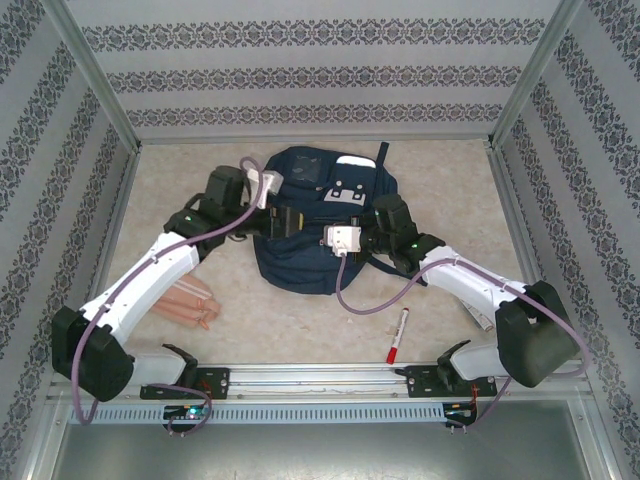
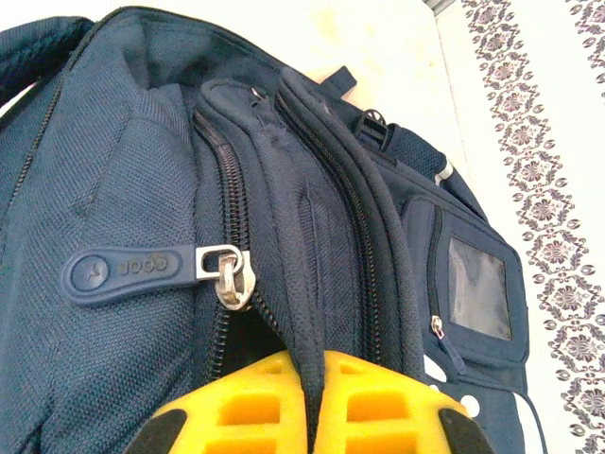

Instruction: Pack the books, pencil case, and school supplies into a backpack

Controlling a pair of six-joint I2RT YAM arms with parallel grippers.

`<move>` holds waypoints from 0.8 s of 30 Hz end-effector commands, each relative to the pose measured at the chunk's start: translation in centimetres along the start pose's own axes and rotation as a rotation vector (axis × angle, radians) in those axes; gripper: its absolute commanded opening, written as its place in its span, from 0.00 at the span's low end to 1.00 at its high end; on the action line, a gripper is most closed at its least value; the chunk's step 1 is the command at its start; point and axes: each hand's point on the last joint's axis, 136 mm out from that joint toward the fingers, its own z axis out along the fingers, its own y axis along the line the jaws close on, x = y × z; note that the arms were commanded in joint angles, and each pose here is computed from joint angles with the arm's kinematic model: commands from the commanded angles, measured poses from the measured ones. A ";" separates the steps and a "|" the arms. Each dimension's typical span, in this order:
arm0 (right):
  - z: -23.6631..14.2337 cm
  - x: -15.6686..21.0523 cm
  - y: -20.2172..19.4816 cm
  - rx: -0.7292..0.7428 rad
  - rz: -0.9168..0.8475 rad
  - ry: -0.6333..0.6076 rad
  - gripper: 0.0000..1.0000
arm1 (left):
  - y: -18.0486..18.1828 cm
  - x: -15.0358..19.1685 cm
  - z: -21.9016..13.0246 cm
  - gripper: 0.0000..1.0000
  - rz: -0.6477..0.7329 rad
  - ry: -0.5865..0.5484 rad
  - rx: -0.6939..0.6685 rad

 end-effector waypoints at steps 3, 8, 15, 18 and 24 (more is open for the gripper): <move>0.4 -3.0 -0.7 0.008 0.050 -0.146 0.00 | 0.3 4.7 2.6 0.57 -0.287 0.053 -0.096; 0.5 -3.4 -0.5 -0.008 0.069 -0.171 0.00 | 1.1 5.0 3.8 0.52 -0.268 0.067 -0.144; 0.3 -4.0 -0.3 -0.013 0.078 -0.190 0.00 | 1.0 4.2 5.7 0.46 -0.219 0.071 -0.153; 0.3 -4.2 -0.2 -0.014 0.082 -0.195 0.00 | 0.9 4.0 6.5 0.45 -0.210 0.069 -0.143; 0.3 -4.7 0.0 -0.022 0.093 -0.219 0.00 | 0.9 4.3 8.3 0.41 -0.187 0.103 -0.140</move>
